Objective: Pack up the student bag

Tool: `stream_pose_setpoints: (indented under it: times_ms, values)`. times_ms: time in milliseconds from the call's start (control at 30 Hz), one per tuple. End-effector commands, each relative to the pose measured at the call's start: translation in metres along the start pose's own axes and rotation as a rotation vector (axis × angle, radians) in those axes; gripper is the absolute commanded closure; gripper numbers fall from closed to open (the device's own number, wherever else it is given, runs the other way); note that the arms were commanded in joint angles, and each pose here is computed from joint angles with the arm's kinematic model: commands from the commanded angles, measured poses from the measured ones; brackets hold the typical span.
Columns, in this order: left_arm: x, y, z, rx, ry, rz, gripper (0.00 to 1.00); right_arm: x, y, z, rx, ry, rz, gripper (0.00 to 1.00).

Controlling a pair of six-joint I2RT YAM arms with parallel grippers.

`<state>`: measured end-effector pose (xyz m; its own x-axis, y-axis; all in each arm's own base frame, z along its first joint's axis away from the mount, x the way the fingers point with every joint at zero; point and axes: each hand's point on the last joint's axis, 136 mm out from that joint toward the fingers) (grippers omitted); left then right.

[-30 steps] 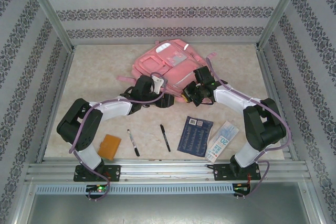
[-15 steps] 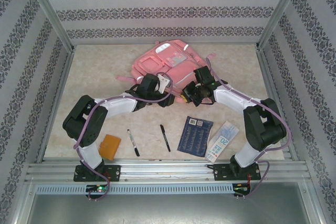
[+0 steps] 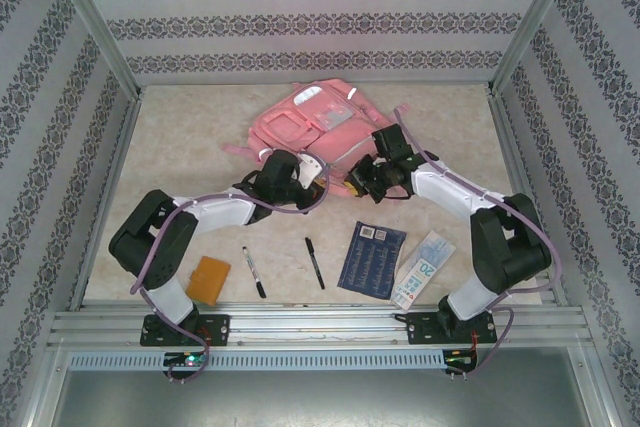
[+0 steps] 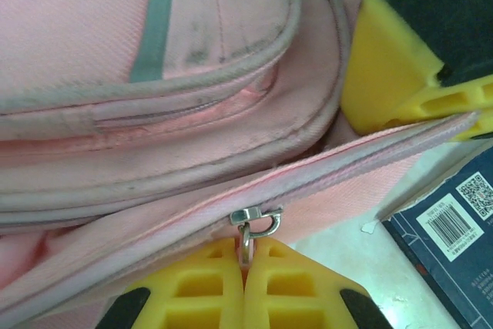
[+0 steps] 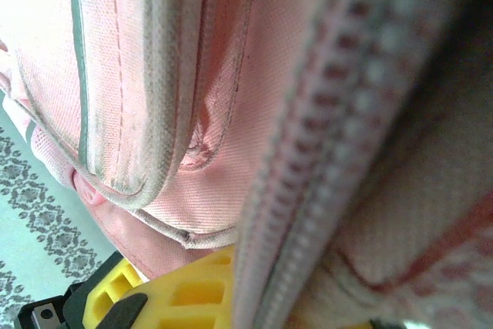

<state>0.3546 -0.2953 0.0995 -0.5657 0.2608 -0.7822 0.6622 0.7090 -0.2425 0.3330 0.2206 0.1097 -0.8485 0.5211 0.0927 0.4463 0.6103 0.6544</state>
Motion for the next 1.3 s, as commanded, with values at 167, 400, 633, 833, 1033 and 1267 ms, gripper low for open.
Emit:
stream_pose_setpoints:
  times_ms: [167, 400, 633, 833, 1033, 1267]
  values:
    - [-0.004, 0.065, -0.031, -0.188, -0.031, -0.092, 1.0, 0.005, 0.008, -0.027, -0.06, 0.036, -0.1, 1.0]
    - [0.021, 0.128, -0.037, -0.305, 0.04, -0.272, 1.0, 0.006, 0.006, -0.026, -0.075, 0.054, -0.097, 1.0]
    - [0.005, 0.117, -0.048, -0.267, -0.015, -0.217, 0.67, 0.009, 0.033, -0.024, -0.186, 0.074, -0.162, 0.76]
    - [-0.01, 0.087, -0.066, -0.159, -0.05, -0.164, 0.55, 0.011, 0.018, -0.034, -0.12, 0.111, -0.361, 0.57]
    - [-0.019, 0.038, -0.056, -0.055, 0.076, -0.025, 0.49, -0.011, -0.036, -0.059, 0.096, 0.085, -0.432, 0.5]
    - [-0.046, 0.004, 0.004, -0.018, 0.13, 0.081, 0.41, -0.058, -0.061, -0.092, 0.161, -0.156, -0.285, 0.46]
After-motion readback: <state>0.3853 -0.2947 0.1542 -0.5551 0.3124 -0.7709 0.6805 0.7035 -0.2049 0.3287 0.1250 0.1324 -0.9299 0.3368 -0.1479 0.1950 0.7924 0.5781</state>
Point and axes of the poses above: each hand's point on the last joint's axis, 136 mm out from that joint toward the fingers, its own z axis out along the fingers, its own y axis along the line the jaws close on, x = y × z, and after that the axes turned 7 degrees about -z, right-handed
